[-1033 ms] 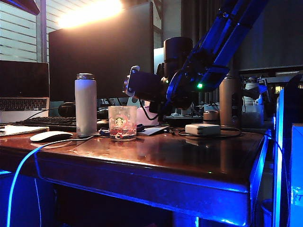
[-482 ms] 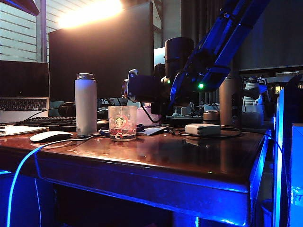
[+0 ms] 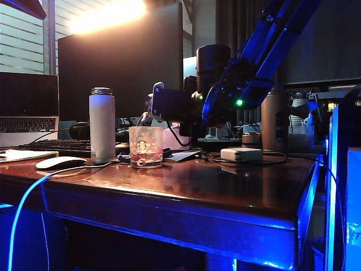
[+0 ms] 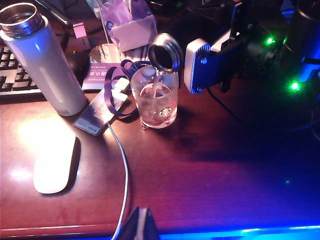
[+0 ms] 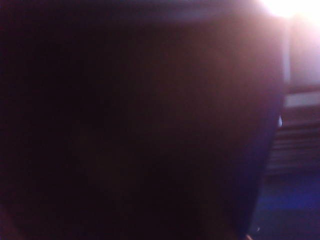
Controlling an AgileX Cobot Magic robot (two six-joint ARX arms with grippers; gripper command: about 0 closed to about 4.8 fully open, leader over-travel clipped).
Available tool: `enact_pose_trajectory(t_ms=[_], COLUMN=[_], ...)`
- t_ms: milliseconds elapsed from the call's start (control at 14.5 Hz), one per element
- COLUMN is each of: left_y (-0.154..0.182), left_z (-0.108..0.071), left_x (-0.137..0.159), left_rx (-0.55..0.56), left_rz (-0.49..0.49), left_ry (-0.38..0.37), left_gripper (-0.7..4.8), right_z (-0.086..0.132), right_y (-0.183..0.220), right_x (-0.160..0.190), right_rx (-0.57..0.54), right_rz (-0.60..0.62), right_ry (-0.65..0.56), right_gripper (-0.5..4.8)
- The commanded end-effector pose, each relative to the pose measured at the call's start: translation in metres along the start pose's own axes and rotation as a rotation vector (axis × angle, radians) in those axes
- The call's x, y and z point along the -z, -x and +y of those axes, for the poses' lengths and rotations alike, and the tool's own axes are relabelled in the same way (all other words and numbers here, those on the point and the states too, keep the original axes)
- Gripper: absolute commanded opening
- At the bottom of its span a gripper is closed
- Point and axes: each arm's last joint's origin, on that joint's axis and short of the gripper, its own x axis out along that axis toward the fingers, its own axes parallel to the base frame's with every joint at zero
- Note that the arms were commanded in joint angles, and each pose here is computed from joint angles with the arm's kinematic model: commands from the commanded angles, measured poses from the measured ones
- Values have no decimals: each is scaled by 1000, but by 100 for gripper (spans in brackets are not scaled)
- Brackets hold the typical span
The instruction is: Pick up the black thermos, pour a little water from inside into the glass cup, then place the black thermos back on the table.
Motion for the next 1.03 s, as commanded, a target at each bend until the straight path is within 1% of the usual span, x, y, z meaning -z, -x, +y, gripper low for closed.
enact_pose_trajectory(t_ms=[69,413,551,827,1033], left_y=[1,1,1,1,1], left_z=[0,0,0,0,0], left_x=[-2,-2,-2,-2,-2], left_rx=[3,3,7,7,7], left_rz=[-9,-8,-9,-9,-9], left_ry=[-1,0,0,0,0], left_gripper=[-5,-5,-5,-5,-5], right_z=[-17,-17,-17,-18,-18], right_y=[0,0,-1,-2,-2], right_x=[-3,-2,2,7,7], right_rx=[91,91,88,89,89], right_rz=[-6,-5,0,7,6], right_ry=[-34,-25,2,1,-33], right_gripper=[241,241,241,241,241])
